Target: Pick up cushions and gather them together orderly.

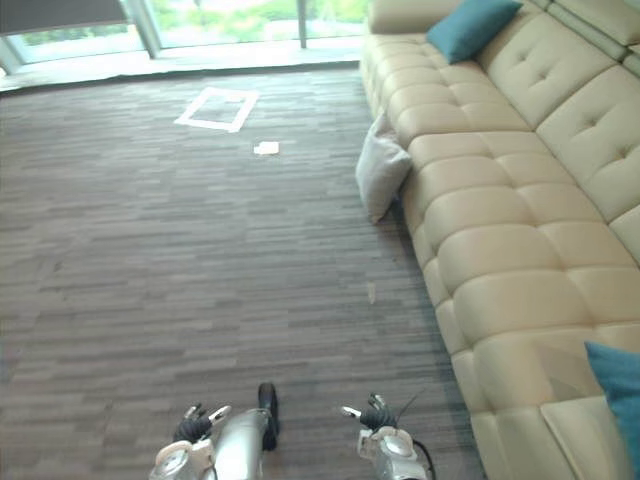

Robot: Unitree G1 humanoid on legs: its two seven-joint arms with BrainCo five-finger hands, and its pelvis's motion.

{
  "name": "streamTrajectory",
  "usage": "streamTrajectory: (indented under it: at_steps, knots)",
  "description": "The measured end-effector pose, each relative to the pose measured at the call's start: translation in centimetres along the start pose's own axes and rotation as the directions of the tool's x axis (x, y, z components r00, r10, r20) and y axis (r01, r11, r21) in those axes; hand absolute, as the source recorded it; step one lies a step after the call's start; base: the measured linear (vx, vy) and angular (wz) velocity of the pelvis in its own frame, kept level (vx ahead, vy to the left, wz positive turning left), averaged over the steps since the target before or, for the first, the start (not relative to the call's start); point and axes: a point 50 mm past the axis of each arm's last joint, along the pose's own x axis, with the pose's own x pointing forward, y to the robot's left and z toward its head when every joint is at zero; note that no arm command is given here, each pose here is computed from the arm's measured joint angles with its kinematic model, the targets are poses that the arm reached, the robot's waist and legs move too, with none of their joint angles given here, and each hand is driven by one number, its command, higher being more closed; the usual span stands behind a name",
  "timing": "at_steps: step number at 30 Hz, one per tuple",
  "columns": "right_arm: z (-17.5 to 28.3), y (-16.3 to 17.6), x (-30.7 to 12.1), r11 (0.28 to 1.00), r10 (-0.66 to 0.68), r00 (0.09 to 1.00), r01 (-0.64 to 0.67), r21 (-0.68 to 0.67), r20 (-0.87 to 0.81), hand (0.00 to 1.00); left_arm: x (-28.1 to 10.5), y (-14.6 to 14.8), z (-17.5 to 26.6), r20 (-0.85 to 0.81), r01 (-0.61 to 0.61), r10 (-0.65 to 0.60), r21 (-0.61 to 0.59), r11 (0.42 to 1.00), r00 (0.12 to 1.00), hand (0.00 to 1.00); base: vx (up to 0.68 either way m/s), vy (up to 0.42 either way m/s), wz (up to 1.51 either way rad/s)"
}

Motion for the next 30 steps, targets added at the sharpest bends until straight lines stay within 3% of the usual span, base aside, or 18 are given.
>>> streamTrajectory:
  at_steps: [8,14,18,21,26,30]
  knots:
    - [0.7,0.1,0.0,0.997,0.017,0.999,-0.015,-0.074,0.033,0.00,0.2,0.3,-0.7,-0.058,0.010,-0.004,0.102,0.995,0.998,0.00,0.65,0.198,-0.14]
    - [1.6,0.0,0.1,0.996,0.023,0.997,-0.018,-0.083,0.070,0.00,0.3,0.4,-0.6,-0.065,0.027,-0.016,0.169,0.985,0.998,0.00,0.70,-0.057,0.47]
    - [2.1,-2.2,0.0,0.995,-0.029,0.996,0.037,-0.093,0.086,0.00,-0.3,-0.8,-2.2,-0.101,0.025,-0.017,0.076,0.997,0.995,0.00,0.77,-0.190,0.35]
    - [2.1,-1.0,0.0,0.997,-0.012,0.996,0.018,-0.069,0.090,0.00,-0.5,-0.8,-2.2,-0.092,0.004,-0.003,0.013,1.000,0.996,0.00,0.62,-0.076,-0.26]
    - [1.4,1.3,0.0,0.999,0.028,0.997,-0.027,-0.018,0.065,0.00,-0.2,-0.1,-0.6,-0.027,-0.007,0.008,0.019,1.000,1.000,0.00,0.68,-0.007,-0.55]
    - [1.3,-0.1,0.0,1.000,-0.019,0.998,0.020,-0.009,0.056,0.00,-0.2,-0.8,-0.7,-0.027,0.010,-0.009,0.020,1.000,1.000,0.00,0.56,0.229,-0.80]
